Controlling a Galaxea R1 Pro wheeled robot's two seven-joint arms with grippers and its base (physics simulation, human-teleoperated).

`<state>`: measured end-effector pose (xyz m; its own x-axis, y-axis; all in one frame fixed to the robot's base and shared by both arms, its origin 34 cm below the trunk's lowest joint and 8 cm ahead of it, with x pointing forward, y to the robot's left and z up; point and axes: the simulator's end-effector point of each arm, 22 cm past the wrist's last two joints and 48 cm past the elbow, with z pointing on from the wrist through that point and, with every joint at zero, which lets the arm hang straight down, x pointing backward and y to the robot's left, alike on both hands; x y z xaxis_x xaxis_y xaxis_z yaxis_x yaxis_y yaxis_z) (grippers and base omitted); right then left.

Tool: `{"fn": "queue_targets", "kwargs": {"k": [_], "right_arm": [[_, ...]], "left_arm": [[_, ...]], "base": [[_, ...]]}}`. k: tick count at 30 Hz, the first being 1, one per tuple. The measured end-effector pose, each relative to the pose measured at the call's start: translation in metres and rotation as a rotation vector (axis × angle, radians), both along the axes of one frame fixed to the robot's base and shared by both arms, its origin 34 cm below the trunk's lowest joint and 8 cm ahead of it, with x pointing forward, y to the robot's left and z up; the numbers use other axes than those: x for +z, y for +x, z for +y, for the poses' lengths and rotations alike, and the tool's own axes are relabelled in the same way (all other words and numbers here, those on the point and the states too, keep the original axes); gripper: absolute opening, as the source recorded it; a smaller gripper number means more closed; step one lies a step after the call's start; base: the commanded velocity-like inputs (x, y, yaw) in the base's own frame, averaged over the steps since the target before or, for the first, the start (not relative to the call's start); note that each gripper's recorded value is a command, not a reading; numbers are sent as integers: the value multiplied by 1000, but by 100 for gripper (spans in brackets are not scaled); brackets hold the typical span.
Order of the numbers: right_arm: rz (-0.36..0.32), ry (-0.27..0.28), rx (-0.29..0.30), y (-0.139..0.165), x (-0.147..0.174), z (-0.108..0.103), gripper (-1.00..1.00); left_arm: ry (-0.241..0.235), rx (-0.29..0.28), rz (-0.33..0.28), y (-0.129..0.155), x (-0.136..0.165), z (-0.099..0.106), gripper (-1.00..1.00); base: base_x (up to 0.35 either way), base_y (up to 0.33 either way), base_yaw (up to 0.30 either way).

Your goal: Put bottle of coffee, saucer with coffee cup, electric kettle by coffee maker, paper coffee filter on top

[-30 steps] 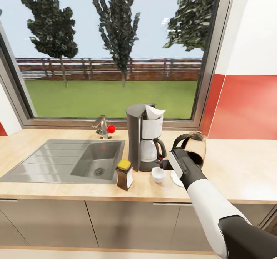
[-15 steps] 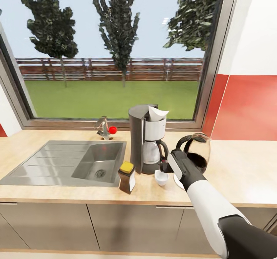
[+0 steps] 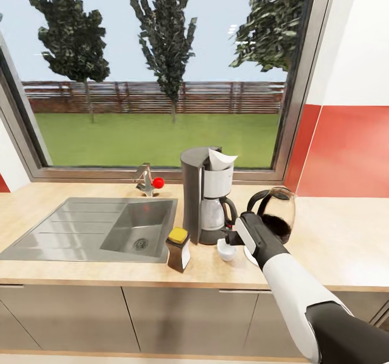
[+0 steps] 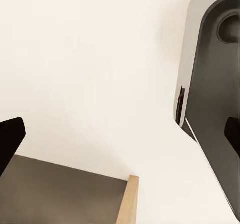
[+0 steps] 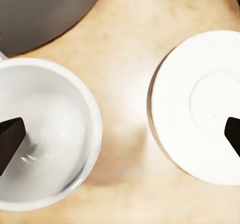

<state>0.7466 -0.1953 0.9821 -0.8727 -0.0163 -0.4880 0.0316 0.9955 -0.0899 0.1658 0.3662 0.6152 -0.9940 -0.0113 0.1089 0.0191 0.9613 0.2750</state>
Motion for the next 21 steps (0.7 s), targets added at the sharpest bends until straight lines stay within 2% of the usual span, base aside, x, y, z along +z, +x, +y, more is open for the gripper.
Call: {"fn": "queue_targets", "kwargs": {"k": [21], "right_arm": [[33, 0, 0, -8, -14, 0, 100]], "left_arm": [[3, 1, 0, 0, 0, 2, 100]], "base": [[0, 0, 0]]}}
